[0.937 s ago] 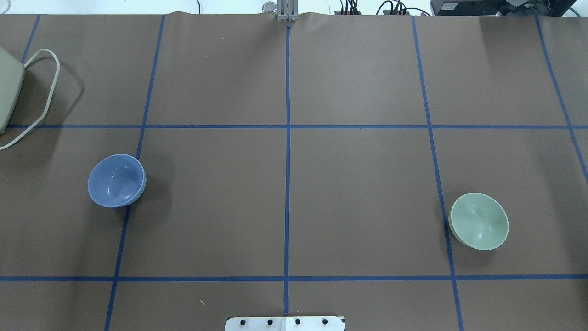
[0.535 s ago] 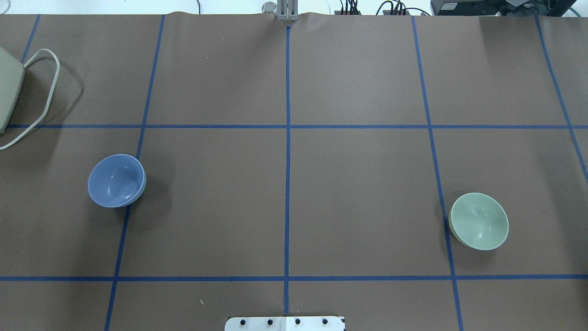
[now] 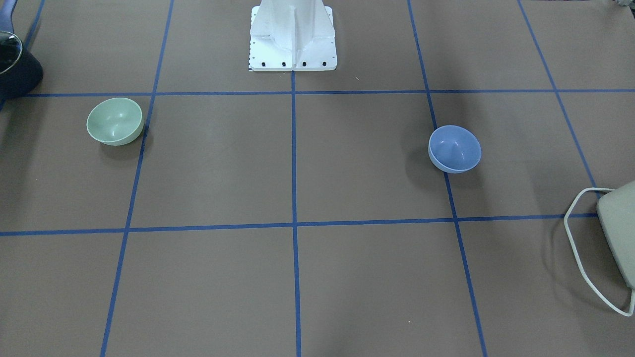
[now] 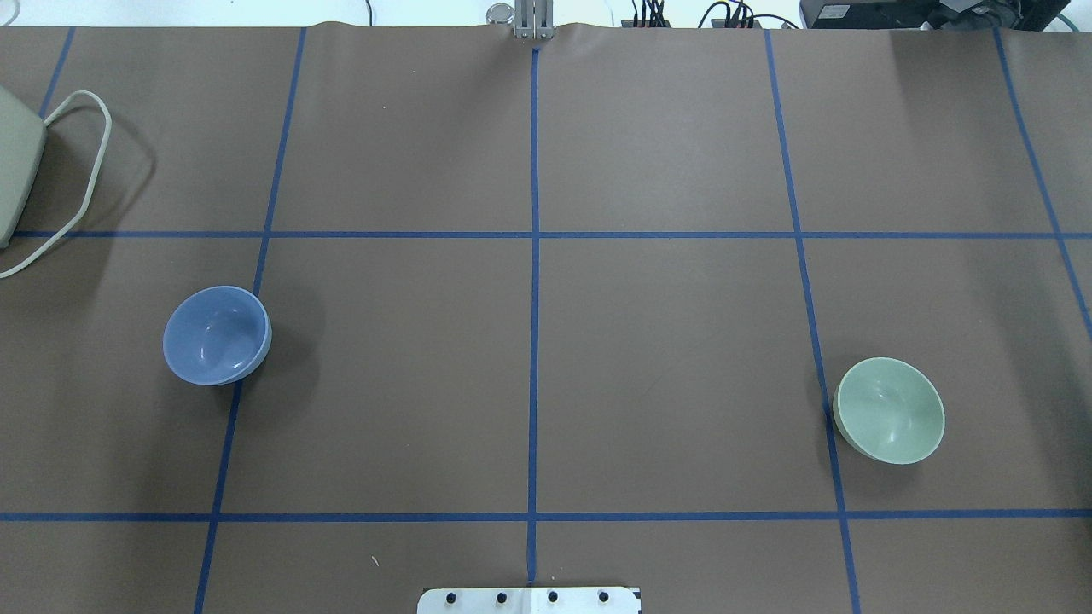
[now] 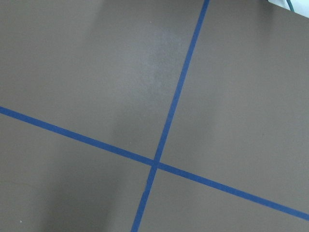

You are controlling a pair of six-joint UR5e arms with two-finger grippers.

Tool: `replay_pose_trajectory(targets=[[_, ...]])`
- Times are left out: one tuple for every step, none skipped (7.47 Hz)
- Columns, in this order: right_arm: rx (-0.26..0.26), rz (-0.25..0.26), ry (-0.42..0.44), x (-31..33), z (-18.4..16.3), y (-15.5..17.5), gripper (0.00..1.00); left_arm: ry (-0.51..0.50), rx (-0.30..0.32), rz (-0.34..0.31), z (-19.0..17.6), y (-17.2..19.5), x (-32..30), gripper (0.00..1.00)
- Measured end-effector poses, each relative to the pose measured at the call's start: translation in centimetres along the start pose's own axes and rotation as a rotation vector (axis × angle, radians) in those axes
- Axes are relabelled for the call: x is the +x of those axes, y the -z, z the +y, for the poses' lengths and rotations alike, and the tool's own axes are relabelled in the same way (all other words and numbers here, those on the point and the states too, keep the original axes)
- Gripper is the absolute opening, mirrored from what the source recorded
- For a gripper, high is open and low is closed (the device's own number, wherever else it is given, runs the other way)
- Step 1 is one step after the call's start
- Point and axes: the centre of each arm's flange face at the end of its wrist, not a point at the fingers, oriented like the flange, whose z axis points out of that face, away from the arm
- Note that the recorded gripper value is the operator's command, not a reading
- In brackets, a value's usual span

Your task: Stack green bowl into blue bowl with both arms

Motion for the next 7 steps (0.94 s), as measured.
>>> replay_pose_trajectory(targets=[[0.002, -0.007, 0.015, -0.6, -0.4, -0.2, 1.0, -0.026, 0.027, 0.004, -0.4, 0.1, 0.4, 0.98], [0.002, -0.018, 0.024, -1.5, -0.8, -0.4, 1.0, -0.035, 0.051, 0.025, -1.1, -0.2, 1.5, 0.98], [0.003, -0.037, 0.023, -2.5, -1.1, -0.7, 1.0, -0.004, 0.057, 0.064, -2.2, -1.2, 3.7, 0.98], [0.011, -0.062, 0.012, -3.8, -1.5, -1.0, 1.0, 0.065, 0.038, 0.115, -3.0, -2.9, 6.6, 0.98], [0.018, -0.082, -0.002, -5.0, -1.8, -1.5, 1.0, 0.143, -0.005, 0.164, -3.4, -5.4, 10.1, 0.98], [0.02, -0.093, -0.008, -5.8, -2.0, -1.8, 1.0, 0.196, -0.06, 0.194, -3.3, -8.0, 13.8, 0.98], [0.02, -0.097, -0.01, -6.1, -2.0, -2.1, 1.0, 0.229, -0.103, 0.205, -3.1, -10.1, 17.1, 0.98]])
